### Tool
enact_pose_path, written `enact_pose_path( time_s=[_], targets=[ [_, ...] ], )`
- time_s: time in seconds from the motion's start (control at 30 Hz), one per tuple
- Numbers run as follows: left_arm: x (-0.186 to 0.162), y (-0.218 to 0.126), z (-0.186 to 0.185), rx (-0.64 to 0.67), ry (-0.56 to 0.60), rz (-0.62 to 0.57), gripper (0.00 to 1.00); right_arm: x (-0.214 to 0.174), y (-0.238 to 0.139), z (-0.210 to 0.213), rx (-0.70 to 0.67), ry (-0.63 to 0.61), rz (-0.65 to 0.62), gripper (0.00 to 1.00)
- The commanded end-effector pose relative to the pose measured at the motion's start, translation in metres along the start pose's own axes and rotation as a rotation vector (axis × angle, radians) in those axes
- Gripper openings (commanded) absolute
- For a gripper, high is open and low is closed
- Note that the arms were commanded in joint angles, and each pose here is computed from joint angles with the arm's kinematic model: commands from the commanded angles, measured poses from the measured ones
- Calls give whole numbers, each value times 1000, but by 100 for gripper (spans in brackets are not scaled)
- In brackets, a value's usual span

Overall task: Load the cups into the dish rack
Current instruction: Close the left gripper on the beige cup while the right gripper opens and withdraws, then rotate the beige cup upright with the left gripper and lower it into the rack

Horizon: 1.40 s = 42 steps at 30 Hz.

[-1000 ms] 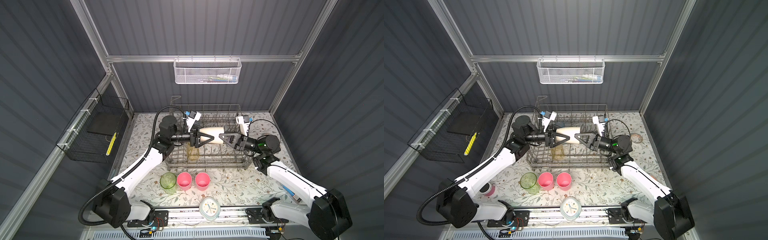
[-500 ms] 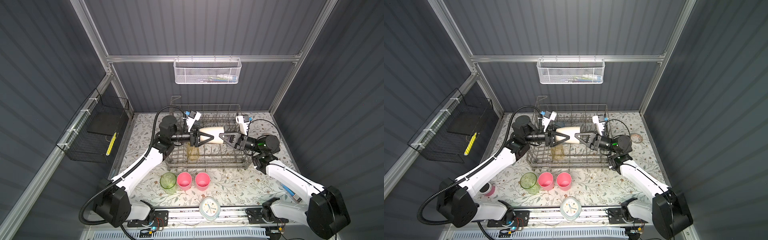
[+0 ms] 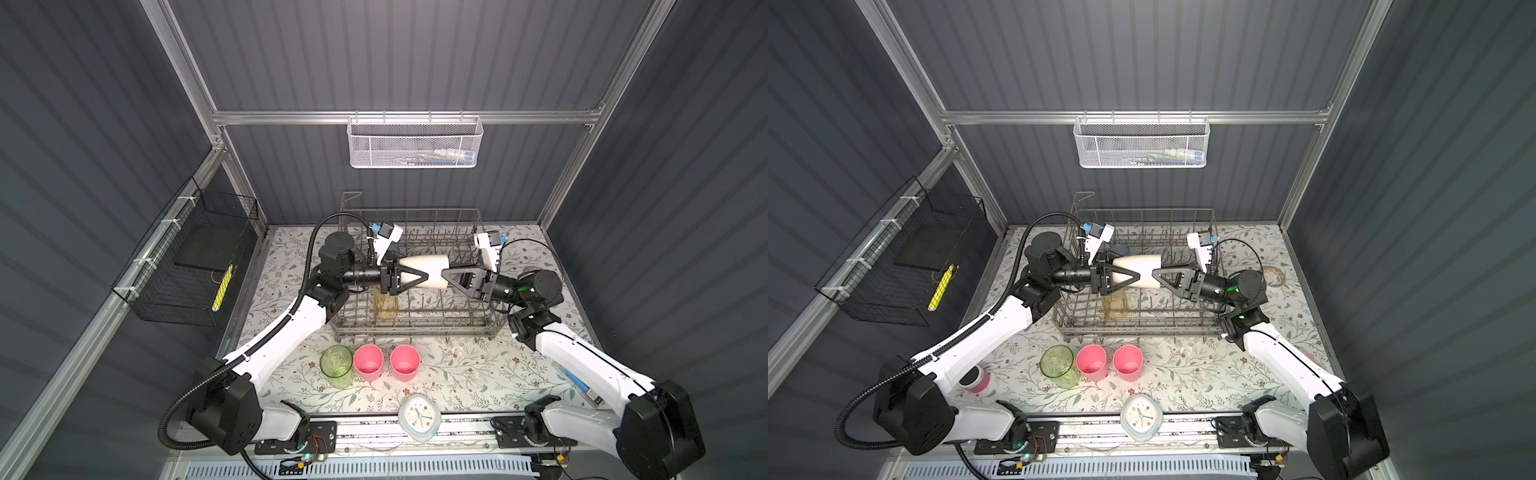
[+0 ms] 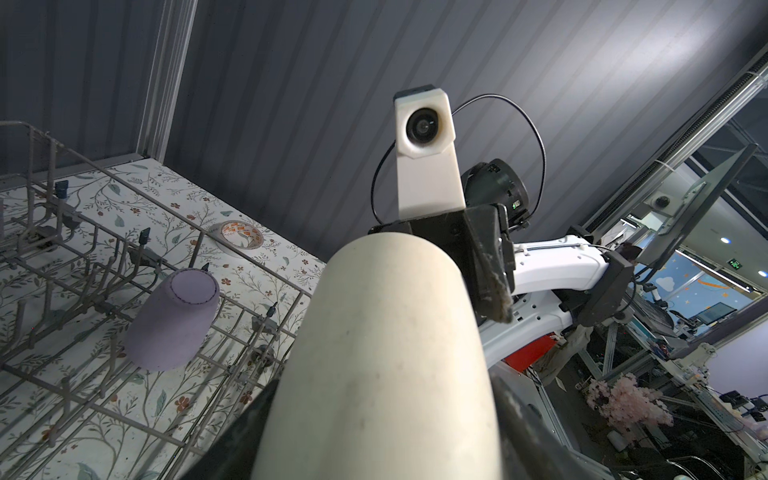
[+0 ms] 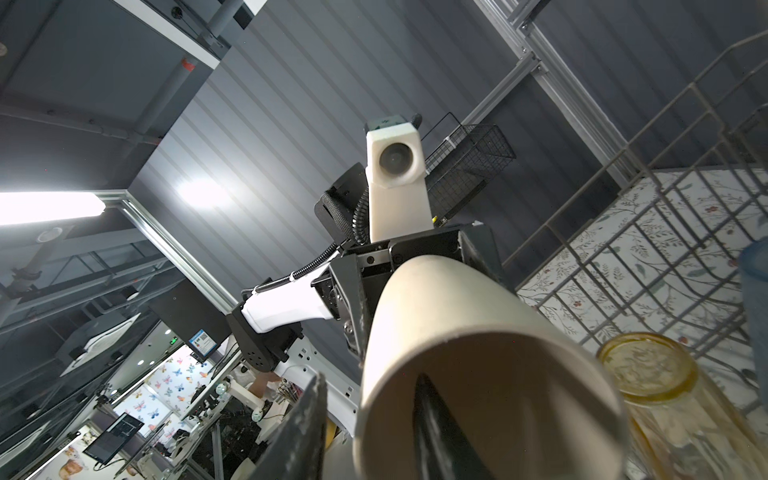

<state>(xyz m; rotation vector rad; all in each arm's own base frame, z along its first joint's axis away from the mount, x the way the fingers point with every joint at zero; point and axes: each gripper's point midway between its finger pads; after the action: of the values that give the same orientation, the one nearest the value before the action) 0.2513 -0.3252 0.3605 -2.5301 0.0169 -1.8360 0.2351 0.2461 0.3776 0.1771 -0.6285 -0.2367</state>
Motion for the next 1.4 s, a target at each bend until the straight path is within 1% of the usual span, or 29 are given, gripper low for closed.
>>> enact_pose_path(
  time_s=[0.0, 0.1, 0.2, 0.27, 0.37, 0.5, 0.63, 0.67, 0.7, 0.77, 0.93, 1.03, 1.23, 1.37],
  targets=[
    [6, -2, -5, -1, 30, -11, 65, -3, -12, 7, -43, -66, -3, 38],
    [6, -2, -4, 6, 30, -12, 65, -2, -24, 9, -110, -100, -28, 40],
    [6, -1, -1, 19, 24, -6, 65, -1, -38, 5, -221, -129, -59, 41],
    [5, -1, 5, 52, 23, 12, 65, 1, -49, 1, -312, -146, -87, 41],
    [0, -2, 18, 130, 19, 64, 65, 8, -73, -11, -494, -165, -161, 42],
    [0, -6, 38, 253, 40, 125, 65, 17, -113, -32, -779, -206, -260, 42],
    [-2, -10, 61, 369, 36, 195, 65, 18, -144, -46, -965, -232, -308, 43],
    [-7, -11, 69, 399, 26, 220, 65, 18, -146, -47, -979, -236, -310, 43],
    [4, -11, 72, 428, 45, 218, 65, 17, -149, -49, -994, -237, -312, 43],
    [0, -13, 87, 489, 38, 261, 64, 16, -152, -52, -1013, -235, -310, 43],
    [-17, -10, 120, 646, 50, 410, 63, 12, -158, -64, -1054, -227, -303, 44],
    [-26, -4, 137, 711, 48, 503, 63, 10, -162, -70, -1075, -225, -297, 44],
    [-45, 9, 160, 770, 46, 648, 64, 2, -170, -81, -1114, -221, -287, 44],
    [-56, 13, 172, 795, 30, 704, 64, 0, -174, -85, -1131, -222, -277, 44]
  ],
)
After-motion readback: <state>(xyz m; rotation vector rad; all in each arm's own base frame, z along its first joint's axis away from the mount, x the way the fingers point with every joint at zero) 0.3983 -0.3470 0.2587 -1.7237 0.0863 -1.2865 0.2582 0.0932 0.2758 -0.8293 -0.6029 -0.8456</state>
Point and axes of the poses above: each gripper's point midway between its finger pads, its own y axis out along the fingers, its own z axis along the line the jaws close on, x = y × z, and after that the axes turned 12 degrees about y, right-handed
